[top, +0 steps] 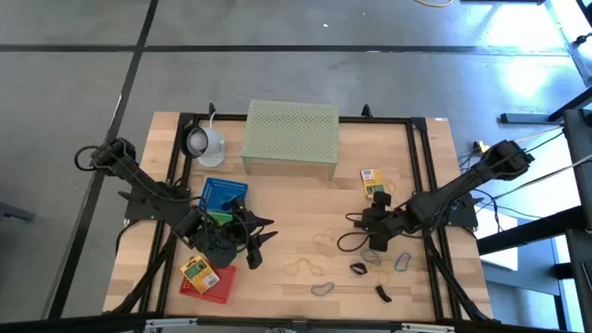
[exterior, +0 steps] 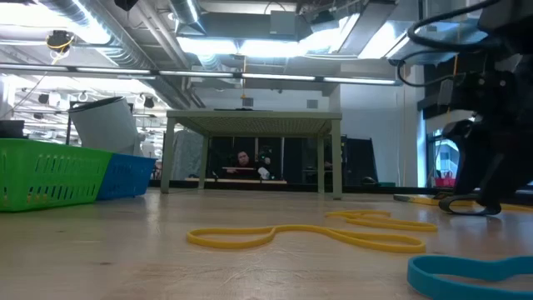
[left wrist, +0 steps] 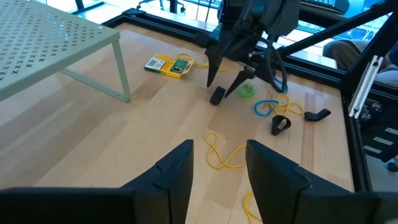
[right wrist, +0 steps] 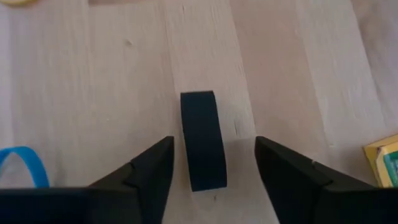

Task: Pick & Place Office Desk Supplies
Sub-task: Put the black rubber band into the blue bin

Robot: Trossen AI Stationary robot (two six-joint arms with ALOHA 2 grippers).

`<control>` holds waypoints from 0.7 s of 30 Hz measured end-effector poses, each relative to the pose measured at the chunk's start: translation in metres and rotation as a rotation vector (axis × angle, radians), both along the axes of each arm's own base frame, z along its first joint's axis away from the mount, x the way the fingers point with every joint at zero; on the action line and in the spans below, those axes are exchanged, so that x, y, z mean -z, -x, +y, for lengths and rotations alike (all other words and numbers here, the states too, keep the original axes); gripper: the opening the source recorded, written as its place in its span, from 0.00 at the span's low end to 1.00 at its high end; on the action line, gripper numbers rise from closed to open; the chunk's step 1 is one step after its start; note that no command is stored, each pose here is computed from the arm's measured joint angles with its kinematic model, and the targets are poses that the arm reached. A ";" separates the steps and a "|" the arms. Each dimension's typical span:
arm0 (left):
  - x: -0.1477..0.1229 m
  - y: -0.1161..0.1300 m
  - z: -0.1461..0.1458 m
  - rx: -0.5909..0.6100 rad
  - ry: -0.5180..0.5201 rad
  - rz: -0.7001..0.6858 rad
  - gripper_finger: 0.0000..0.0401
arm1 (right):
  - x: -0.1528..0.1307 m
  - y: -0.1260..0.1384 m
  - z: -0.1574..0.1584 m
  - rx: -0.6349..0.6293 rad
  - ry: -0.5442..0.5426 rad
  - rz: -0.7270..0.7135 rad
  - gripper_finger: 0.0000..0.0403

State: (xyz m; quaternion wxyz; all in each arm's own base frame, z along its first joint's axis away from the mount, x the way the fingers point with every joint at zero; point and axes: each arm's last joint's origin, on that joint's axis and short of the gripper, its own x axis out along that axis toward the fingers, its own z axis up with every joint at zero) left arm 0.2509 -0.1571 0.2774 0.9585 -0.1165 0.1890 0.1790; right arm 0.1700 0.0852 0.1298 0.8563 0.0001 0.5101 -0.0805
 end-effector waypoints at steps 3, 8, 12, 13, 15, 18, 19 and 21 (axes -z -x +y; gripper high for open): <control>0.000 0.000 0.000 0.000 0.000 0.000 0.35 | 0.005 -0.001 0.000 0.003 0.023 0.022 0.65; 0.000 0.000 0.000 0.000 0.001 0.000 0.35 | 0.010 -0.002 0.001 0.028 0.037 0.037 0.69; 0.000 0.000 0.000 0.000 0.001 0.000 0.35 | 0.011 -0.003 0.002 0.047 -0.004 0.044 0.64; 0.000 0.000 0.000 0.000 0.001 0.000 0.35 | 0.011 -0.003 0.002 0.048 -0.009 0.045 0.61; 0.000 0.000 0.000 0.000 0.001 0.000 0.35 | 0.011 -0.003 0.002 0.047 -0.018 0.047 0.55; 0.000 0.000 0.000 0.000 0.002 0.000 0.35 | 0.011 -0.003 0.003 0.043 -0.029 0.049 0.42; 0.000 0.000 0.000 -0.001 0.002 0.000 0.35 | 0.011 -0.003 0.003 0.042 -0.030 0.048 0.37; 0.000 0.000 0.000 0.000 0.003 0.000 0.35 | 0.011 -0.003 0.003 0.054 -0.030 0.042 0.27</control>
